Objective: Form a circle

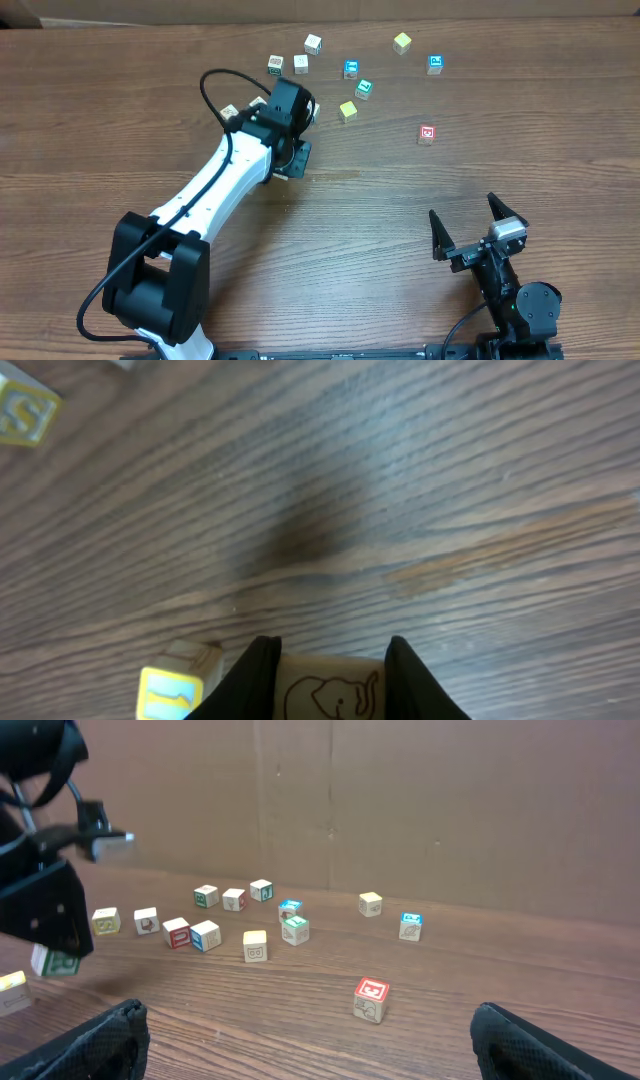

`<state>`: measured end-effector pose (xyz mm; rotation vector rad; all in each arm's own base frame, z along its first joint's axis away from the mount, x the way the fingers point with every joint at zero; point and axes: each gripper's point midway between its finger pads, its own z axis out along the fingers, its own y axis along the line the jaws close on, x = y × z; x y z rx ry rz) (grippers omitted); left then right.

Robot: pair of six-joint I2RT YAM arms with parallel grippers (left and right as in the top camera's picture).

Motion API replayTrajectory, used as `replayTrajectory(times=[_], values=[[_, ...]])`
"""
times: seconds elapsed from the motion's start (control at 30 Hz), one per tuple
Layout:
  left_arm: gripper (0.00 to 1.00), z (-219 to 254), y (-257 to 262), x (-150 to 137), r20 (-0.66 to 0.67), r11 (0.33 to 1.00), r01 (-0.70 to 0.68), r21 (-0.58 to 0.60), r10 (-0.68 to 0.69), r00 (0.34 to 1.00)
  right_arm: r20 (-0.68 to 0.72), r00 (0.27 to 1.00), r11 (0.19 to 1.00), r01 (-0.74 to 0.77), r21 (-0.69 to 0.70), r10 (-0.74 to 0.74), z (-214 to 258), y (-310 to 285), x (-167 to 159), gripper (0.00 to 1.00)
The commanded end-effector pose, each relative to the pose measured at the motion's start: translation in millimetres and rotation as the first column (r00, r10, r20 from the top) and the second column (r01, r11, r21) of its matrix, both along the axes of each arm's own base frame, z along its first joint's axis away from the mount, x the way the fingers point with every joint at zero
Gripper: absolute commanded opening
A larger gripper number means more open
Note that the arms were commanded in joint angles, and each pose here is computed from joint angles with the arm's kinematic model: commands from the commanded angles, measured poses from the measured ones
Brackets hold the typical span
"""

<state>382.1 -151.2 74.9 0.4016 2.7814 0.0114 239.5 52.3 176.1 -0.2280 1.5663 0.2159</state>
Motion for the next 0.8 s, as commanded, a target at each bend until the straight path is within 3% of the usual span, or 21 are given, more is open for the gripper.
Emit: replayTrajectory(times=[0.0, 0.37, 0.77], values=[[0.16, -18, 7, -4, -0.002, 0.998, 0.051, 0.042, -0.051, 0.999, 0.003, 1.0, 1.0, 0.002, -0.001, -0.002, -2, -1, 0, 1.0], [0.19, -47, 7, -1, 0.063, 0.989, 0.134, 0.056, -0.138, 0.988, 0.003, 1.0, 1.0, 0.002, -0.001, -0.002, -2, -1, 0, 1.0], [0.2, -56, 19, 2, 0.094, 0.992, 0.103, 0.072, -0.109, 0.99, 0.003, 1.0, 1.0, 0.002, -0.001, -0.002, -2, -1, 0, 1.0]])
